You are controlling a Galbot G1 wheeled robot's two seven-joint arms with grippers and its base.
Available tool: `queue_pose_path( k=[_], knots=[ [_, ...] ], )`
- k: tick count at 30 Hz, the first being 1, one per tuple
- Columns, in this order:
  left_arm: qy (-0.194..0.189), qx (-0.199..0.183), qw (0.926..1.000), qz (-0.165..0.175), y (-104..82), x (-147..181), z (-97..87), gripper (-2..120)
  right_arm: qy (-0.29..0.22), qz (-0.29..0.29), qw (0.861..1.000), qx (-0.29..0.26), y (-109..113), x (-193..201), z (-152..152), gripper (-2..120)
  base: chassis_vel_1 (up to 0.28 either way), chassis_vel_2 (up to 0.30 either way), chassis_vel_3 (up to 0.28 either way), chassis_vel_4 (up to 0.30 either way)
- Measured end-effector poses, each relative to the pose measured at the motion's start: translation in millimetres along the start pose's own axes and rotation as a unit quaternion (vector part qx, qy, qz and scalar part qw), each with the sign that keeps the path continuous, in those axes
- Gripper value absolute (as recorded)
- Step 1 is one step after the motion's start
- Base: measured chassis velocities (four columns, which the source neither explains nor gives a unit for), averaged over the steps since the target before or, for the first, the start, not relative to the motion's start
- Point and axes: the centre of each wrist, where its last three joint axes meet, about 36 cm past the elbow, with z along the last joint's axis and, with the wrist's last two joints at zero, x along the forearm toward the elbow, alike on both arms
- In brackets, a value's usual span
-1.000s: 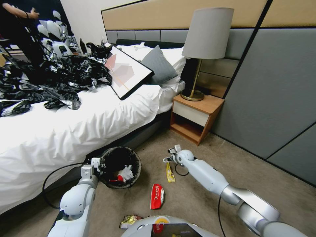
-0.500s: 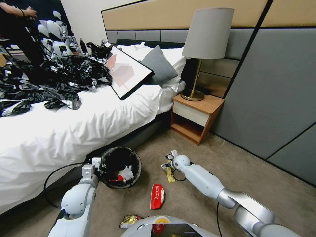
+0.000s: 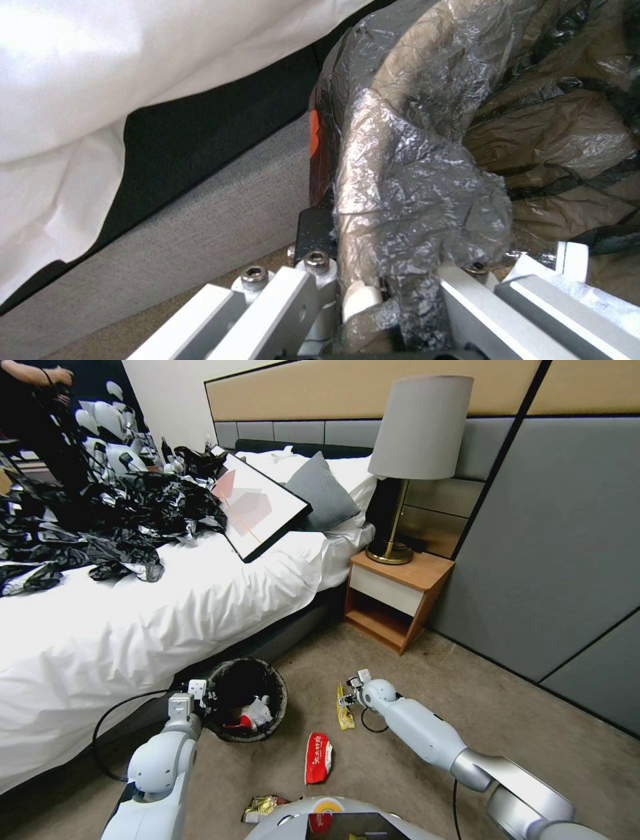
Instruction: Pick up the trash bin, then pick up the garbage from the floor and place it into the trash bin.
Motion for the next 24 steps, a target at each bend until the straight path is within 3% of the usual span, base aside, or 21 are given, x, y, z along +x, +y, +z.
queue_pose_path(
  k=[13, 14, 16, 18, 24],
  knots=[
    [0.001, 0.000, 1.0000, 0.000, 0.6, -0.8, 0.5, 0, 0.002, -0.004, 1.000, 0.012, 2.6, -2.9, 1.3, 34, 0.000, 0.000, 0.000, 0.000],
    [0.001, 0.000, 1.0000, 0.000, 0.5, -0.9, 0.3, 0, 0.002, -0.004, 1.000, 0.012, 1.8, -2.6, 1.5, 25, 0.000, 0.000, 0.000, 0.000],
    [0.001, 0.000, 1.0000, 0.000, 0.5, -0.9, 0.3, 0, 0.002, -0.003, 1.000, 0.012, 1.5, -2.5, 1.5, 22, 0.000, 0.000, 0.000, 0.000],
    [0.001, 0.000, 1.0000, 0.000, 0.4, -1.1, 0.3, 0, 0.002, -0.002, 1.000, 0.012, 0.6, -3.1, 1.7, 10, 0.000, 0.000, 0.000, 0.000],
    [0.001, 0.000, 1.0000, 0.000, 0.2, -1.4, 0.7, 0, 0.002, 0.000, 1.000, 0.012, -0.6, -3.6, 1.5, 0, 0.000, 0.000, 0.000, 0.000]
  ],
)
